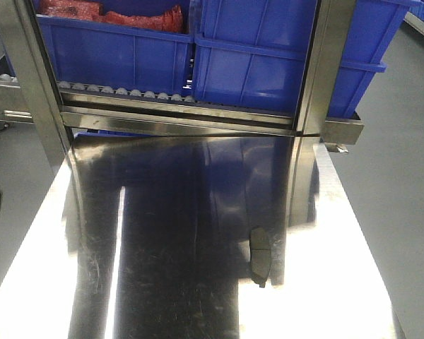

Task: Move and align brake pads A on conveyor
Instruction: 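Lift the grasped brake pad with the left gripper off the table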

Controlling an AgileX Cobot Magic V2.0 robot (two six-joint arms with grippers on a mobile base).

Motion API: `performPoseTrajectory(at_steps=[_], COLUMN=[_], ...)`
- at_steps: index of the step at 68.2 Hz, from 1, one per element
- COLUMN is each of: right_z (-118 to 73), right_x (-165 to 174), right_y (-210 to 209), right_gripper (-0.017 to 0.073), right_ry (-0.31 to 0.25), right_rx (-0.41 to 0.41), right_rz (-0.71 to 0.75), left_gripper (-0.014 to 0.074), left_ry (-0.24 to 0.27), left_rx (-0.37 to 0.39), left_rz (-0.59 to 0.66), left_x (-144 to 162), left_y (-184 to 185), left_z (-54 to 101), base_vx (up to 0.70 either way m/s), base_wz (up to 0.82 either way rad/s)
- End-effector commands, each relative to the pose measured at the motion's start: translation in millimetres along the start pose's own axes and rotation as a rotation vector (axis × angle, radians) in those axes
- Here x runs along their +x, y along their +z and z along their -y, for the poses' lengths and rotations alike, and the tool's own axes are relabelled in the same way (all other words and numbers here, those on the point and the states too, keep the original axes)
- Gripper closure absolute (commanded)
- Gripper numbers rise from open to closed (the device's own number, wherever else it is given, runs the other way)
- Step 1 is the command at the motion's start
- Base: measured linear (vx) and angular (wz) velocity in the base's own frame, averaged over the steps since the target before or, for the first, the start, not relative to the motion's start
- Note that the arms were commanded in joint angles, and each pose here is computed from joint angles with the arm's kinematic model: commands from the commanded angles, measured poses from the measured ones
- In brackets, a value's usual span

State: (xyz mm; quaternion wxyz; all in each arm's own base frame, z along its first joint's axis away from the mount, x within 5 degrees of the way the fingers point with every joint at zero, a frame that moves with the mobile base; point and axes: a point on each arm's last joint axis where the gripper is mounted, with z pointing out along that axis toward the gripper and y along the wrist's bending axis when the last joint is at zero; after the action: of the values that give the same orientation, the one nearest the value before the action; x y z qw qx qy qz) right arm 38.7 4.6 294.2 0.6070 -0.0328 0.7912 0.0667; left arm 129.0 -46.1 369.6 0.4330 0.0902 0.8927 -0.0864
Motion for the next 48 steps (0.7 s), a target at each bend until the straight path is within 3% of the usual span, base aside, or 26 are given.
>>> performPoseTrajectory(at_steps=[1,21,48], right_z=[-0.7,-0.7,-0.7], right_x=[-14,-14,-14], right_y=[-1,-1,-1], right_gripper=[0.012,0.012,0.012], right_ry=[-0.011,-0.011,-0.011], right_rx=[0.002,0.002,0.002], right_rz=[0.078,0.077,0.077], left_gripper=[0.06,0.06,0.06], left_ry=[0.005,0.006,-0.01], left_rx=[0.028,0.052,0.076], left_rz=[0.195,0.318,0.354], left_x=[11,77,86], left_y=[-17,-25,-23], left_z=[-2.9,-13.4,-13.2], base_vx=[0.0,0.0,0.0], base_wz=[0.0,0.0,0.0])
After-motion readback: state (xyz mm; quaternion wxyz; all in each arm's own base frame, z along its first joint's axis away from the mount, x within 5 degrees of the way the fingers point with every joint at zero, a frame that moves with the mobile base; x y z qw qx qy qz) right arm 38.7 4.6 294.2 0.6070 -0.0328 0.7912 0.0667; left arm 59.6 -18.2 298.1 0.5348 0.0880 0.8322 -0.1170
